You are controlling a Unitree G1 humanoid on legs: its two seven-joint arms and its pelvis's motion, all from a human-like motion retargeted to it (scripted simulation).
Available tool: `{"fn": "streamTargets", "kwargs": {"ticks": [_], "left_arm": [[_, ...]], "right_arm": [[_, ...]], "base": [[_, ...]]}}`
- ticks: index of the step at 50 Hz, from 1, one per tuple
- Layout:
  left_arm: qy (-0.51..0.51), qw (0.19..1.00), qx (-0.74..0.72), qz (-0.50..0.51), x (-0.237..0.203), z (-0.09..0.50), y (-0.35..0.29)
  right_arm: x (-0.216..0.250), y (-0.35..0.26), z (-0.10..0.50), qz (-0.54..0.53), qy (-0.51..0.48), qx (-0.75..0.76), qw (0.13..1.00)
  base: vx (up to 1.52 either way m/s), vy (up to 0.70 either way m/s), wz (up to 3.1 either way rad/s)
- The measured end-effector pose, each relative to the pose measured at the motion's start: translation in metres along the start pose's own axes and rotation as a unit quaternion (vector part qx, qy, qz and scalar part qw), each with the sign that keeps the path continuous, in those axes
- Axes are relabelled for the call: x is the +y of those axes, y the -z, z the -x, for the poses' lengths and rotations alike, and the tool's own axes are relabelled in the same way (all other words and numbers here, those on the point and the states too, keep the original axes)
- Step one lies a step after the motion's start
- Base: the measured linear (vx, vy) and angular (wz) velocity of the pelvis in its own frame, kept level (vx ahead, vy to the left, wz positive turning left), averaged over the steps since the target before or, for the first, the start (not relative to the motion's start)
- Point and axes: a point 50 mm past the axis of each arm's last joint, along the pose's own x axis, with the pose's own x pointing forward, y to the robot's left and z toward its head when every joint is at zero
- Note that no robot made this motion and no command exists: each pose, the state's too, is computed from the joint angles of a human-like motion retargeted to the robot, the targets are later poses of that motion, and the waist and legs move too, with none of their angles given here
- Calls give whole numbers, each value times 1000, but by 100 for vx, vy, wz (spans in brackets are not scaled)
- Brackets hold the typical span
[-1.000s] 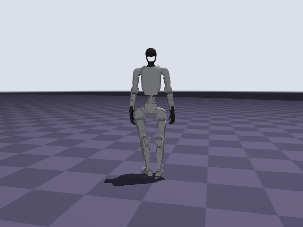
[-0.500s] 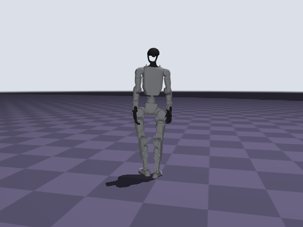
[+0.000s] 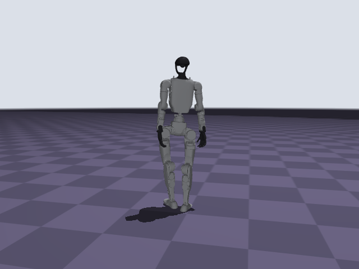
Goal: In place motions
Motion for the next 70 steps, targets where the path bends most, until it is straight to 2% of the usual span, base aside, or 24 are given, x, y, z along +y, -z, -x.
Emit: {"fn": "streamTargets", "kwargs": {"ticks": [27,37,45,58,70], "left_arm": [[-13,998,-10,-53,13,3,-19],[-38,998,1,-59,35,8,-15],[-67,997,-7,-46,52,13,-24],[-40,997,-65,-14,32,9,-49],[-27,998,-38,-42,18,5,-36]], "right_arm": [[-5,-29,1,29,2,-51,998],[-15,-40,2,54,8,-61,997],[-25,-30,3,24,21,-37,999],[-9,12,2,-10,-7,36,999],[-11,-31,1,27,5,-39,999]], "base": [[-6,-5,-34],[-31,-16,-158],[-27,-8,-184],[-3,-11,-111],[1,-19,-63]]}}
